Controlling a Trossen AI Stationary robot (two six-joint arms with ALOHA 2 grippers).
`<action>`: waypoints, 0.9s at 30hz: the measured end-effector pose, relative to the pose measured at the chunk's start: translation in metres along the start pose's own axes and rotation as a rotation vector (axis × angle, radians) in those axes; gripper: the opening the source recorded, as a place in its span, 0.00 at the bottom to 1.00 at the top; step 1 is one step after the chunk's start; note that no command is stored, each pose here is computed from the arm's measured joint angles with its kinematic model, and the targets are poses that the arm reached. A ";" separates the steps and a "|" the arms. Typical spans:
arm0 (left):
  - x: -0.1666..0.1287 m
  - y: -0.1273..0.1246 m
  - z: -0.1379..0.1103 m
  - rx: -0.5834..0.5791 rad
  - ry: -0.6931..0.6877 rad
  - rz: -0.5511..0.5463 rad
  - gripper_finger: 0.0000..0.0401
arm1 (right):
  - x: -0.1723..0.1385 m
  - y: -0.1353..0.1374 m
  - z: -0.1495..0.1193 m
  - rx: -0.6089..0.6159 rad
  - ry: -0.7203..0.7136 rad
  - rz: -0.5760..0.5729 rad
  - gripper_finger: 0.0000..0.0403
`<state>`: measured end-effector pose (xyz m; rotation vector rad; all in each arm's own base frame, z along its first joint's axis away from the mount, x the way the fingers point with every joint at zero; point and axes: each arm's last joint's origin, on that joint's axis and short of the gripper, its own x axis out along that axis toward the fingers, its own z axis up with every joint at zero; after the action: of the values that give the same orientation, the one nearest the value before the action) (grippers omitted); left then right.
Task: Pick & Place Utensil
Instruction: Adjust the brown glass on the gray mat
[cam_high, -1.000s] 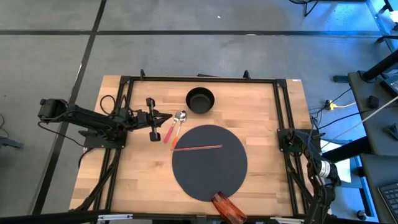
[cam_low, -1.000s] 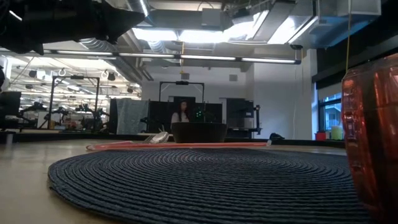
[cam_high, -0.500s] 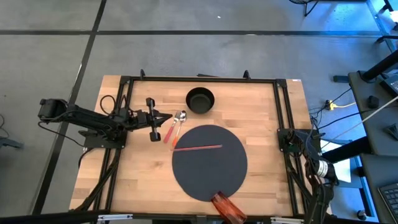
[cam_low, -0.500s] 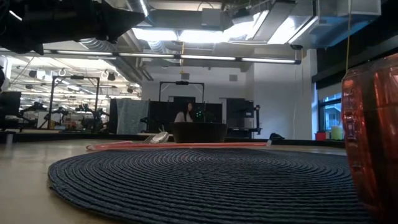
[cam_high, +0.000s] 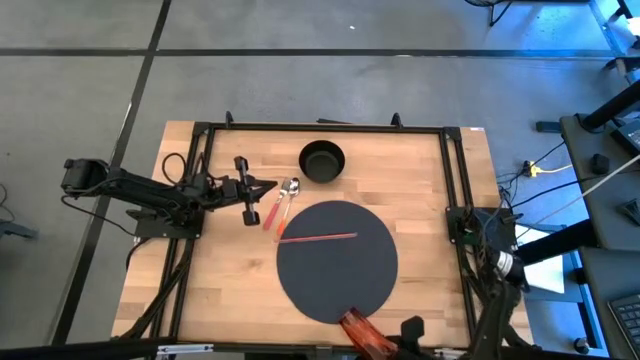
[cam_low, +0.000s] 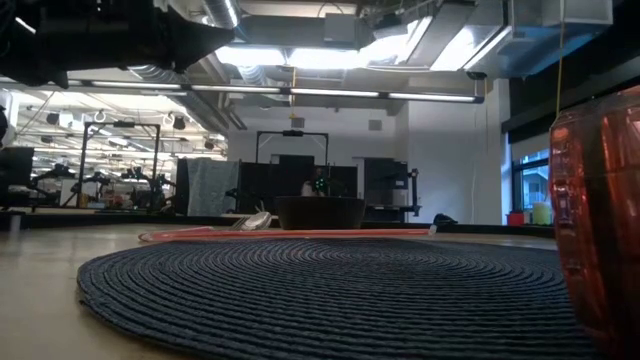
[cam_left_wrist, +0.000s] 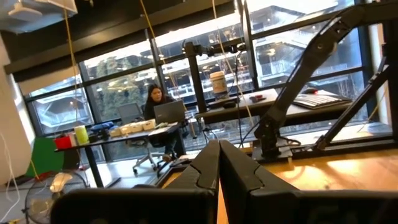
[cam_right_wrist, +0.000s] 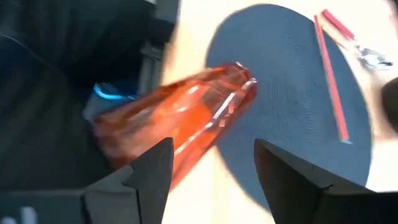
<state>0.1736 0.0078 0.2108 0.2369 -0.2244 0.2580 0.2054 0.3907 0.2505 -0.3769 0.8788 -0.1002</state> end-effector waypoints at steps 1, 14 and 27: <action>0.000 0.000 0.000 0.000 0.001 0.000 0.01 | -0.007 0.001 0.001 0.016 -0.008 0.014 0.55; 0.000 0.000 0.000 -0.029 0.002 0.000 0.01 | -0.007 0.033 -0.017 0.145 0.051 0.117 0.55; 0.000 0.000 0.000 -0.017 0.006 0.007 0.01 | -0.006 0.036 -0.039 0.070 0.030 -0.023 0.55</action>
<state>0.1737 0.0080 0.2103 0.2185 -0.2211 0.2640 0.1689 0.4143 0.2194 -0.3213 0.8982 -0.1579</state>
